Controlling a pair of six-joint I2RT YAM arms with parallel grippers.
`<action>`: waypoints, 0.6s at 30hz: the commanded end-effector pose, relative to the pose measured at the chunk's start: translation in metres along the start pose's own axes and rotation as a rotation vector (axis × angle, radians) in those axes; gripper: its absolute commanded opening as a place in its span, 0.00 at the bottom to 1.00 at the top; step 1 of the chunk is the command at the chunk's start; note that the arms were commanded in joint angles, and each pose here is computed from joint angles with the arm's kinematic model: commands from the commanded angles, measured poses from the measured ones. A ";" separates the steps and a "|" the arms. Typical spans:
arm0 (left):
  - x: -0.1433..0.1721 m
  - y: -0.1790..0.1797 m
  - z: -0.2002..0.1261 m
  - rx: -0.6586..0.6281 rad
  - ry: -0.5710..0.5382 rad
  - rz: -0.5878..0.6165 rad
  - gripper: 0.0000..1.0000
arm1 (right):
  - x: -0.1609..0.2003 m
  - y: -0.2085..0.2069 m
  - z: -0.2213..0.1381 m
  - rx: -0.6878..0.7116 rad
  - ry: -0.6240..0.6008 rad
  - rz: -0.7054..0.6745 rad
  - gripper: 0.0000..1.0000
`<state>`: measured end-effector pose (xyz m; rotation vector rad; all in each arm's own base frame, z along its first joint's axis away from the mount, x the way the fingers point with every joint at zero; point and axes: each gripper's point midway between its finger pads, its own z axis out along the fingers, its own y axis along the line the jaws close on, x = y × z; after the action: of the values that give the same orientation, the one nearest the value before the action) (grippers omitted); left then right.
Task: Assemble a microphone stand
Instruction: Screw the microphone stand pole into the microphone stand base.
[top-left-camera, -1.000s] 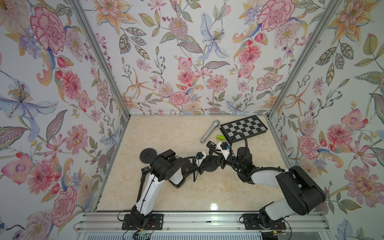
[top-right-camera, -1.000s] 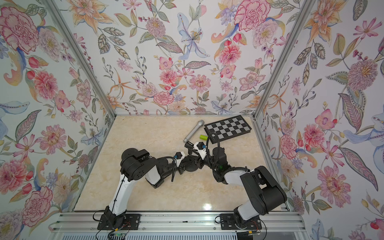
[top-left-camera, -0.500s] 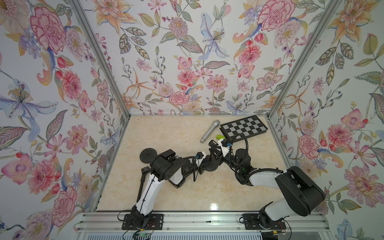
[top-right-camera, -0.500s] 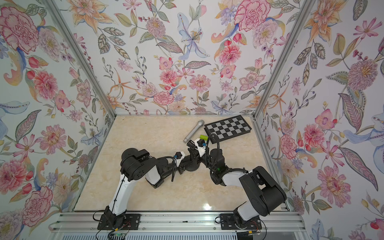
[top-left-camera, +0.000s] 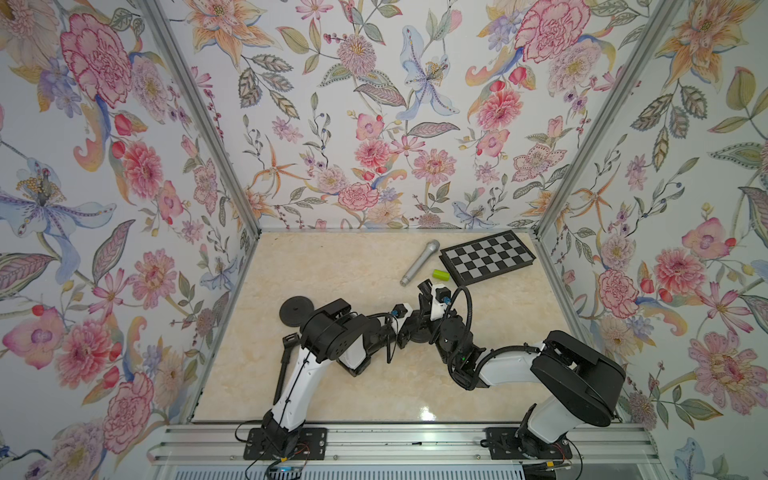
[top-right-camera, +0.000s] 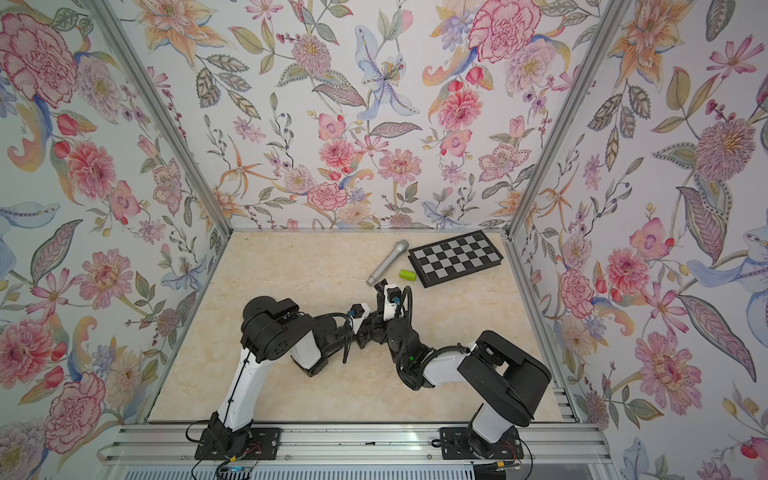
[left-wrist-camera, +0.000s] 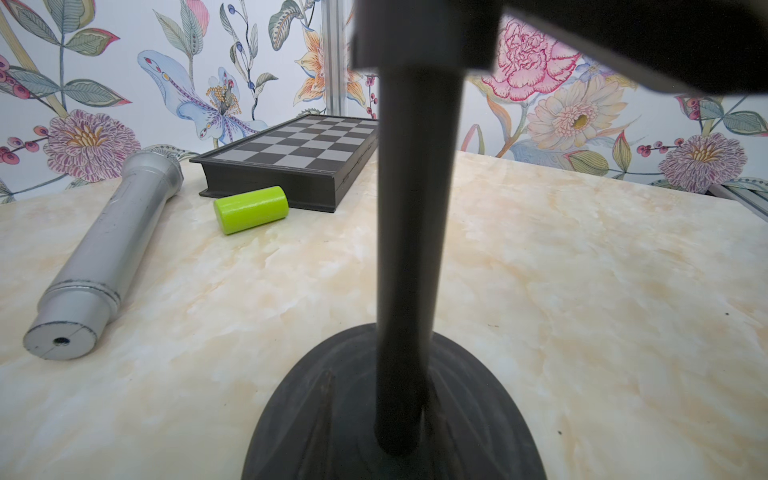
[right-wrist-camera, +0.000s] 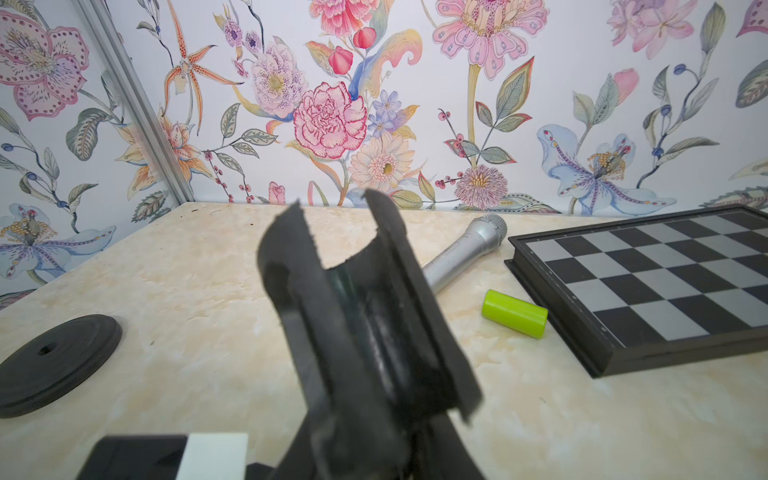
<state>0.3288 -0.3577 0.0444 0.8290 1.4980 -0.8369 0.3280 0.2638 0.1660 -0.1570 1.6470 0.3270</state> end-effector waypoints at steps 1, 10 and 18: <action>0.005 0.021 -0.017 -0.107 -0.087 0.025 0.37 | 0.049 0.016 -0.007 -0.074 0.172 -0.020 0.00; 0.002 0.021 -0.020 -0.108 -0.087 0.042 0.37 | 0.016 0.034 -0.029 -0.495 0.117 -0.098 0.47; 0.002 0.019 -0.021 -0.108 -0.084 0.050 0.37 | -0.008 0.009 -0.039 -0.688 0.109 -0.218 0.52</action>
<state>0.3288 -0.3562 0.0433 0.8239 1.5053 -0.8341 0.3134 0.2426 0.1802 -0.6355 1.6109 0.6076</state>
